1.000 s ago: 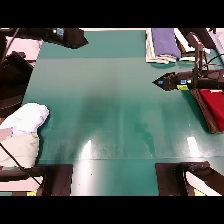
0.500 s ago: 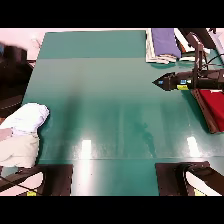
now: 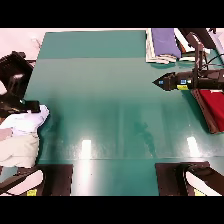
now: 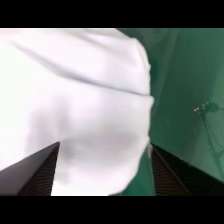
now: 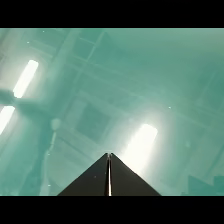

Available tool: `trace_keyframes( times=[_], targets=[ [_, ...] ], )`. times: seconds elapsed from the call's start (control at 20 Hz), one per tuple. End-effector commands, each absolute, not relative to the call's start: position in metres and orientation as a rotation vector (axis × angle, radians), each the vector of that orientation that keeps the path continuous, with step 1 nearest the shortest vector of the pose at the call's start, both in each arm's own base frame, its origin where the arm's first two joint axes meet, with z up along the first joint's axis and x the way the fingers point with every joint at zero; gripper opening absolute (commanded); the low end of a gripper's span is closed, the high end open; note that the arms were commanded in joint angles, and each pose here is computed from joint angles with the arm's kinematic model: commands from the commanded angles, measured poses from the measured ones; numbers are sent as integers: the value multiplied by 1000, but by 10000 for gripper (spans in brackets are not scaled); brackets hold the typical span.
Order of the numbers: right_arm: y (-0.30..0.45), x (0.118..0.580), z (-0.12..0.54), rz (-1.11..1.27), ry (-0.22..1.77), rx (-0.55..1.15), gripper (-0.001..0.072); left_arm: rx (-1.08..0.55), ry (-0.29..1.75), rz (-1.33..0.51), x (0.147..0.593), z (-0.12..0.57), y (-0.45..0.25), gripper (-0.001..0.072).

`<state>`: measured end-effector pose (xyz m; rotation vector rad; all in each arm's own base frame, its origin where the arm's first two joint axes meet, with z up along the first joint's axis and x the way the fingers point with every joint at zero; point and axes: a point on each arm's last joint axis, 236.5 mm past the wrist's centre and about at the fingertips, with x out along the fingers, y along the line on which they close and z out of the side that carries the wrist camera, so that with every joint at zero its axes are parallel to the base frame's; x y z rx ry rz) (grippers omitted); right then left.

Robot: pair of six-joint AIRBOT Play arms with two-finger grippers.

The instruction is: Fold the shirts.

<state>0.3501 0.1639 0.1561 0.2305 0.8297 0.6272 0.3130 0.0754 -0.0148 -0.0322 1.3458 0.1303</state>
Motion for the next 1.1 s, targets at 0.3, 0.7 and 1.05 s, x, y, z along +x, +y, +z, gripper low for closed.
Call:
trace_keyframes(
  times=[0.3,0.7,1.05],
  targets=[
    [162,355,177,604,757,262,16,-20,1146,160,346,64,81,21],
    [158,358,335,617,383,190,16,158,587,-333,349,309,-112,20],
    [138,358,385,597,322,141,16,351,713,-742,327,226,-293,23]
  ],
)
